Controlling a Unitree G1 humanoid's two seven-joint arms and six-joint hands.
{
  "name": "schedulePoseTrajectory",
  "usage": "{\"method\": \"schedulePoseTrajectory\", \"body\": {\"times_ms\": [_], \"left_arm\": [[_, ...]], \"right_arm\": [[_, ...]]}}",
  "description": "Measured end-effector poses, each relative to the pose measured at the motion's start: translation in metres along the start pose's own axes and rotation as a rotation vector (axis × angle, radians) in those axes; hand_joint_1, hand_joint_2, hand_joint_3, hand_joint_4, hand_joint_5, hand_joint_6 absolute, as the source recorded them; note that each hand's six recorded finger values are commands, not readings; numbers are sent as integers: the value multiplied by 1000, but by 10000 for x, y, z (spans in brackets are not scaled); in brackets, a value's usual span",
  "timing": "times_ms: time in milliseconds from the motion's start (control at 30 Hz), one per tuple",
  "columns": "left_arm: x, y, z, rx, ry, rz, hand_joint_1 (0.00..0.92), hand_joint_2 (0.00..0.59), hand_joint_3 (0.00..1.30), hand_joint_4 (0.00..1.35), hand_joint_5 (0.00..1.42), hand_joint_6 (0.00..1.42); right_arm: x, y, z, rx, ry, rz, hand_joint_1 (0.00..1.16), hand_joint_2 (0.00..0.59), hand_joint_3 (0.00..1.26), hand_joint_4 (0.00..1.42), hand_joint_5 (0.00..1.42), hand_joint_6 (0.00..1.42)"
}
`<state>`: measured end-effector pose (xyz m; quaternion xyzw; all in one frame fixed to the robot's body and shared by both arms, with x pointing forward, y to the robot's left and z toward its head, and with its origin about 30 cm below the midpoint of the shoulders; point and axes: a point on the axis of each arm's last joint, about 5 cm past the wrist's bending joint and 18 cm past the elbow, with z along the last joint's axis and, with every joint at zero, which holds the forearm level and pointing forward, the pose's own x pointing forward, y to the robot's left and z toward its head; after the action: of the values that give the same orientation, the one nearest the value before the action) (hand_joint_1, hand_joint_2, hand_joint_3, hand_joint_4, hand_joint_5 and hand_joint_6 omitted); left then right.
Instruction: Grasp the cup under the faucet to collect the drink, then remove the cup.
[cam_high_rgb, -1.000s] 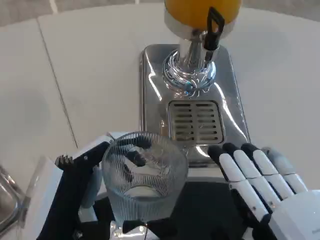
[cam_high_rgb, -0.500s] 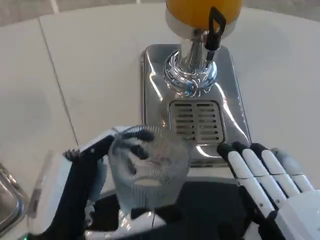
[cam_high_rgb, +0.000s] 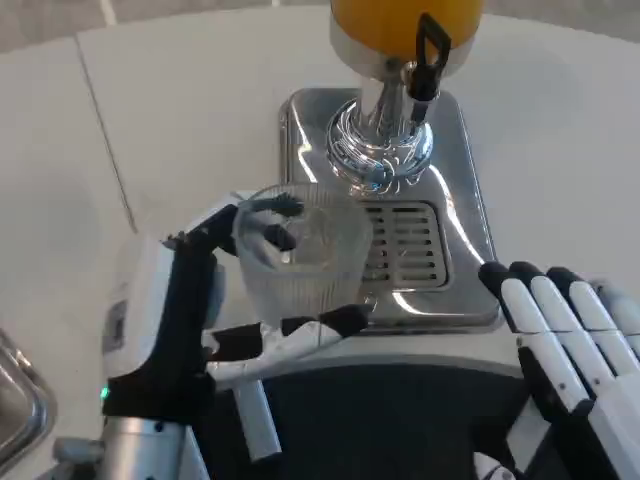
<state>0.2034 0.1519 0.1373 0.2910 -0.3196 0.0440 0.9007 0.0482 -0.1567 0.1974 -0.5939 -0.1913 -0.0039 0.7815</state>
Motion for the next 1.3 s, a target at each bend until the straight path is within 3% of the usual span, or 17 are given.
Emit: {"method": "schedulePoseTrajectory", "body": {"times_ms": [233, 700, 1033, 1300], "left_arm": [[102, -167, -52, 3, 9, -1, 659, 0, 1093, 1106, 1326, 1424], [354, -476, -132, 7, 33, -12, 666, 0, 1093, 1106, 1326, 1424], [465, -675, -76, 17, -13, -89, 663, 0, 1093, 1106, 1326, 1424], [646, -808, -51, 30, -5, -81, 660, 0, 1092, 1106, 1326, 1424]], "right_arm": [[0, -19, -29, -7, 9, -15, 172, 586, 0, 0, 0, 0], [4, -41, -60, -5, 17, 4, 169, 586, 0, 0, 0, 0], [44, -23, -28, 13, 14, 10, 169, 586, 0, 0, 0, 0], [54, -22, -35, 15, 26, 7, 169, 586, 0, 0, 0, 0]]}}
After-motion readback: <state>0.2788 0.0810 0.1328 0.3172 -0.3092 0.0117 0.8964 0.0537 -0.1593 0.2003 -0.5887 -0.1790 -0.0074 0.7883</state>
